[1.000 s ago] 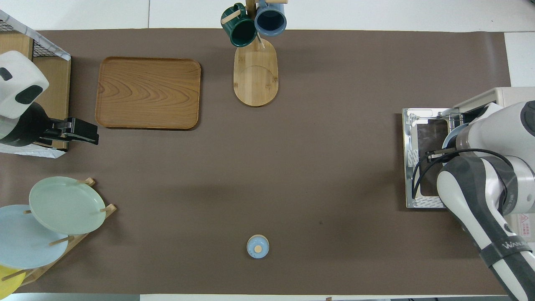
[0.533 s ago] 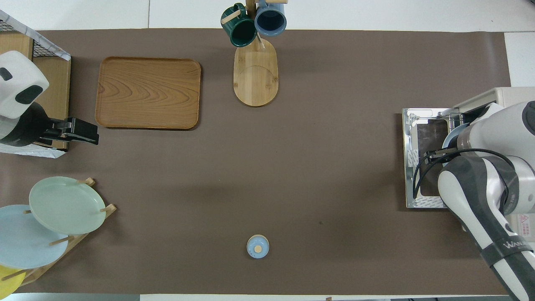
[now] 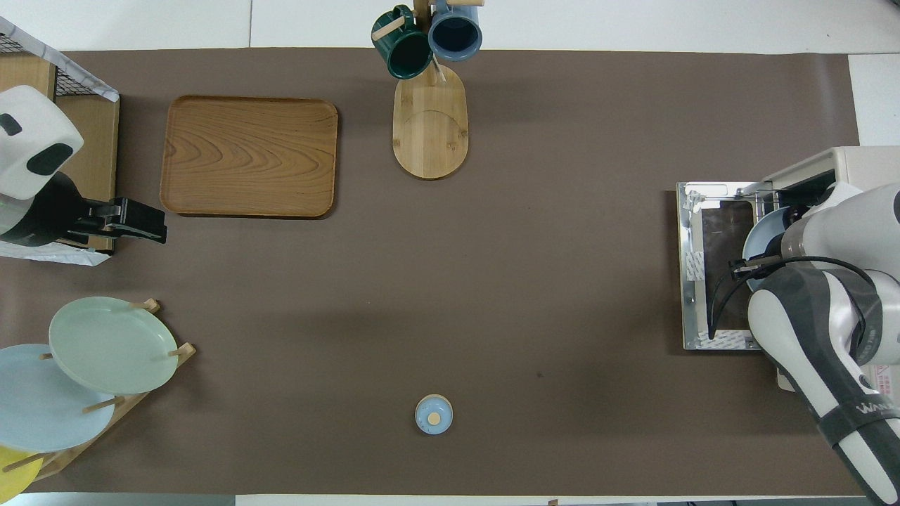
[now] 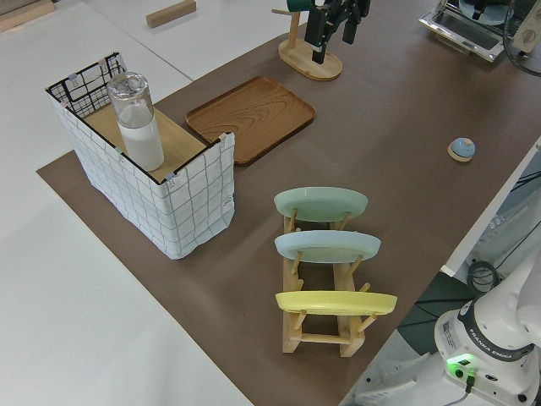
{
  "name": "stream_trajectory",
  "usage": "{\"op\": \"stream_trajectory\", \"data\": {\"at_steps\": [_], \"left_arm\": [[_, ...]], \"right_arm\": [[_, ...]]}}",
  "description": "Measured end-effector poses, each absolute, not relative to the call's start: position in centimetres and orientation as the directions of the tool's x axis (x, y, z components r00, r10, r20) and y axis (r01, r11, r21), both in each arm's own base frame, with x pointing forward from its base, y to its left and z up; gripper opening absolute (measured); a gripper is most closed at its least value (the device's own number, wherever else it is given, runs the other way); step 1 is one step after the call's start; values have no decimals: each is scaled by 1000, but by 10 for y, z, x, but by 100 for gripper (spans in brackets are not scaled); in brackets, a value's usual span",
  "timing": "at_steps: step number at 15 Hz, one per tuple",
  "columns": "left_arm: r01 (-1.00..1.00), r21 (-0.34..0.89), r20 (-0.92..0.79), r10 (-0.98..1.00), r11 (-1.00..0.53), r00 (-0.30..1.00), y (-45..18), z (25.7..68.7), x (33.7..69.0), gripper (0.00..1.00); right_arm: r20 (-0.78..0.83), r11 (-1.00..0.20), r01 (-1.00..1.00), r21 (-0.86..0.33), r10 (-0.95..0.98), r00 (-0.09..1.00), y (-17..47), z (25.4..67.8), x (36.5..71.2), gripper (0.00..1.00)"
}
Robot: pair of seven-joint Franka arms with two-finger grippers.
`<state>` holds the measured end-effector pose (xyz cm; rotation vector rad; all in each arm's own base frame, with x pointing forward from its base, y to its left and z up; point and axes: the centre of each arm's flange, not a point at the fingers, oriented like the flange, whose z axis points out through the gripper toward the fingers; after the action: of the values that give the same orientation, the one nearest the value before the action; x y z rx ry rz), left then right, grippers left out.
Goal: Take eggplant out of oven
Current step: 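Pull the plate with eggplant out and set it mid-table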
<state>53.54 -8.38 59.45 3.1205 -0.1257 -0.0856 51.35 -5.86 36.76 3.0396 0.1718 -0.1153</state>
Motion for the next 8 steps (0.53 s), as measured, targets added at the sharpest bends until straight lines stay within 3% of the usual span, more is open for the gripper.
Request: {"op": "stream_trajectory", "data": {"at_steps": [2,6,8], "left_arm": [[-80,20,-54,-81,-997,995,-84,595,535,100],[-80,20,-52,-81,-997,995,-84,595,536,100],[-81,20,-51,-82,-997,995,-84,595,536,100]], "right_arm": [[-85,-989,117,89,109,990,-58,364,511,37],[-85,-980,172,98,164,983,-59,369,512,4],[-102,-968,216,130,203,974,-55,374,510,4]]}}
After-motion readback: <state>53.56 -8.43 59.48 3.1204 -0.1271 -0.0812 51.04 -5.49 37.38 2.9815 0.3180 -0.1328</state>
